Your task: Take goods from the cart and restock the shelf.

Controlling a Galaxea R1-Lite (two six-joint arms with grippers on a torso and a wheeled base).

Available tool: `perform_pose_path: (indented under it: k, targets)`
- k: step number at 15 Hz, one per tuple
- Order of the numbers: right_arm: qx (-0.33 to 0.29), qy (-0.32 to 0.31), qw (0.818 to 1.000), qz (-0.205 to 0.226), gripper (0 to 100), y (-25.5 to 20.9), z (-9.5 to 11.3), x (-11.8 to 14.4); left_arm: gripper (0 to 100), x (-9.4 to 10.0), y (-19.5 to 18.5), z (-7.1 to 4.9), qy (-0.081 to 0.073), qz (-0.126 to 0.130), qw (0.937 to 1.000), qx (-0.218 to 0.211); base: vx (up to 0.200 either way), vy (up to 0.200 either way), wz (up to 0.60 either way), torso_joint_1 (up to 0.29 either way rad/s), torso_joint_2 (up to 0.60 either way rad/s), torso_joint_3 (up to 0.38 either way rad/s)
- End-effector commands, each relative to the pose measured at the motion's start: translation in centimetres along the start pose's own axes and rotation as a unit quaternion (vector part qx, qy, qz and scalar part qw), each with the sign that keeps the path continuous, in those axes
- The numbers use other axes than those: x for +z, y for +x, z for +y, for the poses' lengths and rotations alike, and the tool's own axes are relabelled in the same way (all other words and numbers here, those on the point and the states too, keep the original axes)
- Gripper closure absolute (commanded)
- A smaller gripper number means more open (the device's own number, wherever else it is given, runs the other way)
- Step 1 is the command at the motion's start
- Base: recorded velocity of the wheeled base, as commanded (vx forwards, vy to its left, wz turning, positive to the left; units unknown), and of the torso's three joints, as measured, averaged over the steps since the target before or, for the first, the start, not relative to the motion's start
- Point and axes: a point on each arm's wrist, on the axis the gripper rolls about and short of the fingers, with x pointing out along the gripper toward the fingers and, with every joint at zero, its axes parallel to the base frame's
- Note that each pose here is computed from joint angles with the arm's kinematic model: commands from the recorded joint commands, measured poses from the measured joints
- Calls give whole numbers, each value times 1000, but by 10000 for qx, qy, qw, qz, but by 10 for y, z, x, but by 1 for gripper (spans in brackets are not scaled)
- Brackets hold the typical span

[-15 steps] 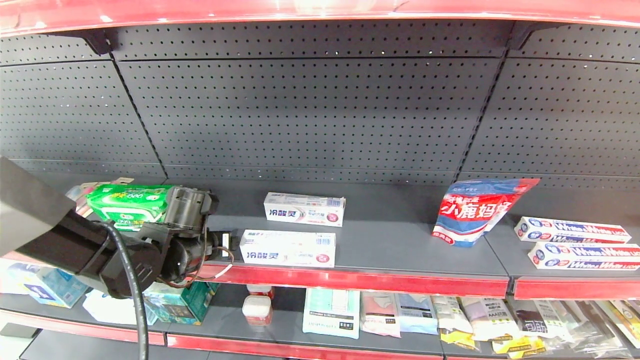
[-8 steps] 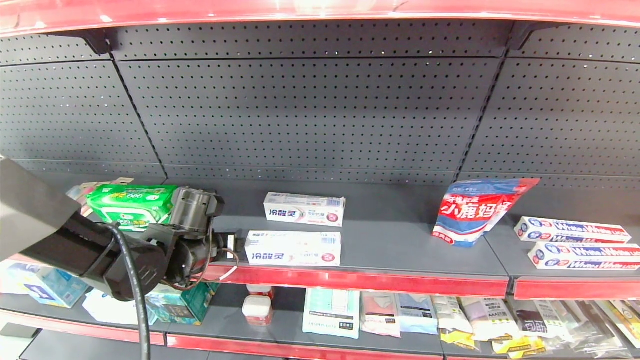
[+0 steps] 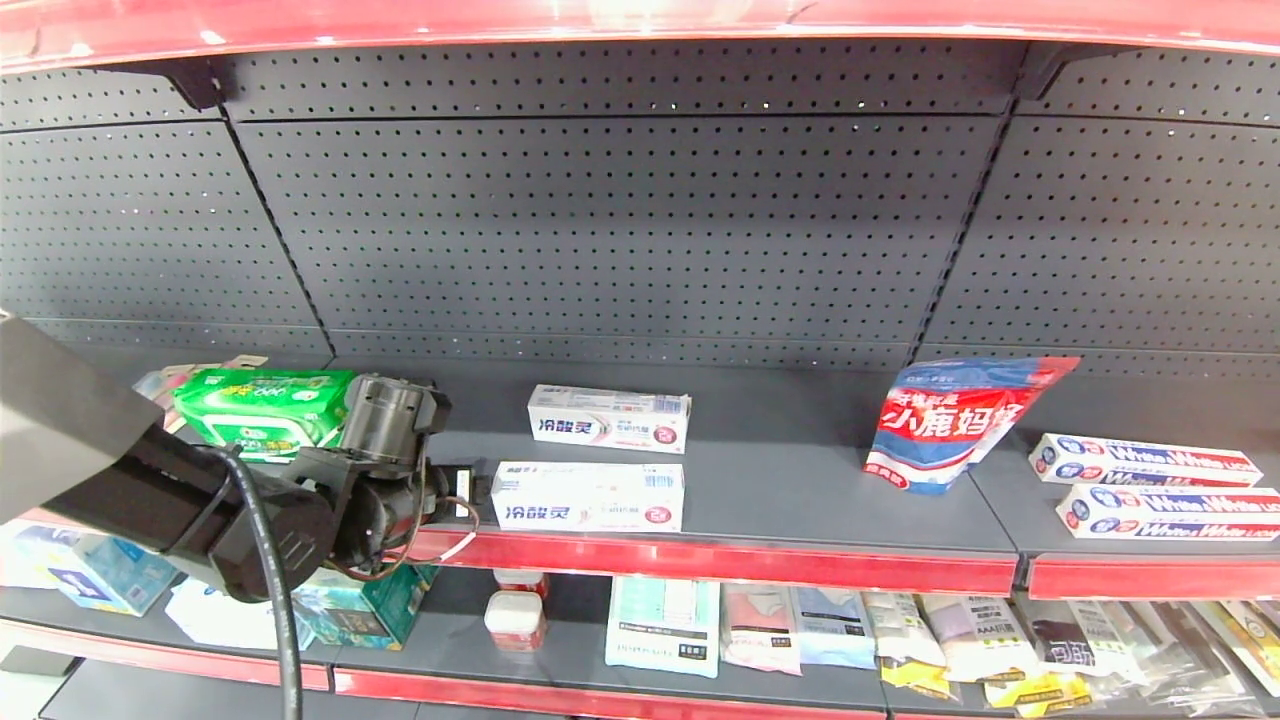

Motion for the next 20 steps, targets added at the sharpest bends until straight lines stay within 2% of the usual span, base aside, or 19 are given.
perform_pose_path:
  k: [1,20]
  targets:
    - [0,-4,10000,-3,0,0,0,0,0,0,0,0,-1,-3,10000,3,0,0,0,0,0,0]
    - [0,4,10000,5,0,0,0,0,0,-1,5,-7,54,20,10000,-74,0,0,0,0,0,0]
